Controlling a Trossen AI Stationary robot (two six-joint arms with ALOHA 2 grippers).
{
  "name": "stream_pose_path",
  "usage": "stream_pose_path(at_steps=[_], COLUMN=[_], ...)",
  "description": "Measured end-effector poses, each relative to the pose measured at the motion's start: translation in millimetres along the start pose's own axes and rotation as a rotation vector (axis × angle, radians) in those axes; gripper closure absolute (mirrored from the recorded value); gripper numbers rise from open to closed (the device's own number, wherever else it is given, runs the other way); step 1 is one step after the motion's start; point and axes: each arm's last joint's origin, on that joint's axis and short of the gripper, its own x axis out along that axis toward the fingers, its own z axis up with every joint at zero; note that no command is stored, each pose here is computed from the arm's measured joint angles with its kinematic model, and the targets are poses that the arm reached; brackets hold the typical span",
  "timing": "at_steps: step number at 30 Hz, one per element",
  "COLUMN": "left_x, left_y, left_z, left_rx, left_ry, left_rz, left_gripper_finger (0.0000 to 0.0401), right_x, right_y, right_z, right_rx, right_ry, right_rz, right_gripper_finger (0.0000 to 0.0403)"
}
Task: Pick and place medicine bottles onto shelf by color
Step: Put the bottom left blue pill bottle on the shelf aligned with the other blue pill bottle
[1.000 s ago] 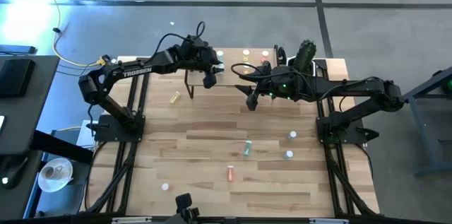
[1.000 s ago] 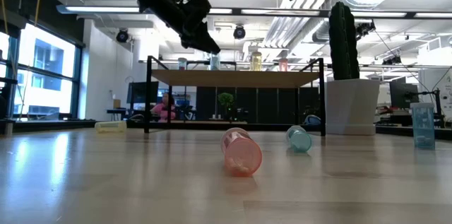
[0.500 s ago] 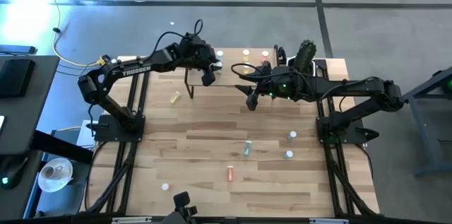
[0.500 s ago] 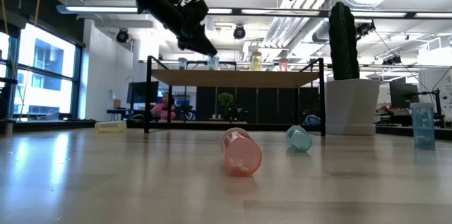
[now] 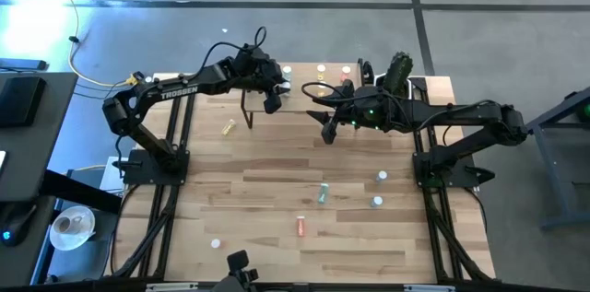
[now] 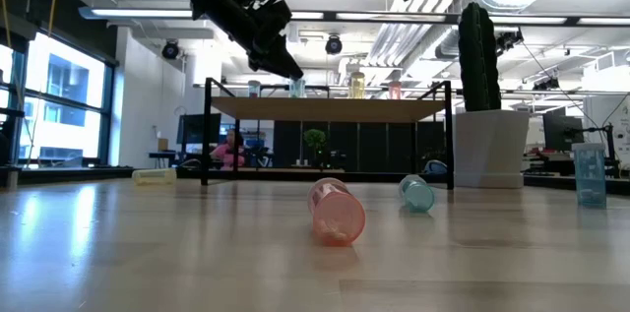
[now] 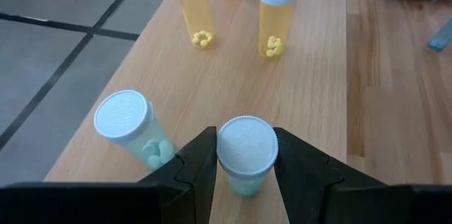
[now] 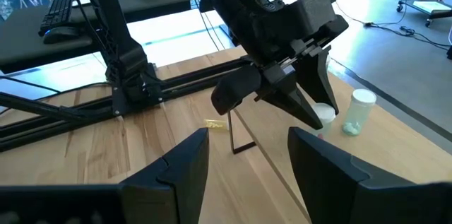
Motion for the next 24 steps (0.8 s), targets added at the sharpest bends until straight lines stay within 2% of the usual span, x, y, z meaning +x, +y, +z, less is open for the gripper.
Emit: stream_pose_path(at_steps=[11, 24], left_x=[0.0, 0.0], left_y=[0.0, -0.1], left_z=[0.0, 0.1], left_rx=[0.002, 0.001], left_ry=[0.000, -0.001], left_rz=[0.000, 0.000], left_gripper_finger=[0.0281, 0.0240], right_x=[0.0, 0.0], right_y=[0.0, 0.0], right_z=[0.0, 0.0], right_rx=[-0.001, -0.001], right_ry=[0.000, 0.000], right_rz=[0.000, 0.000], right_gripper_finger=[0.0217, 0.0217])
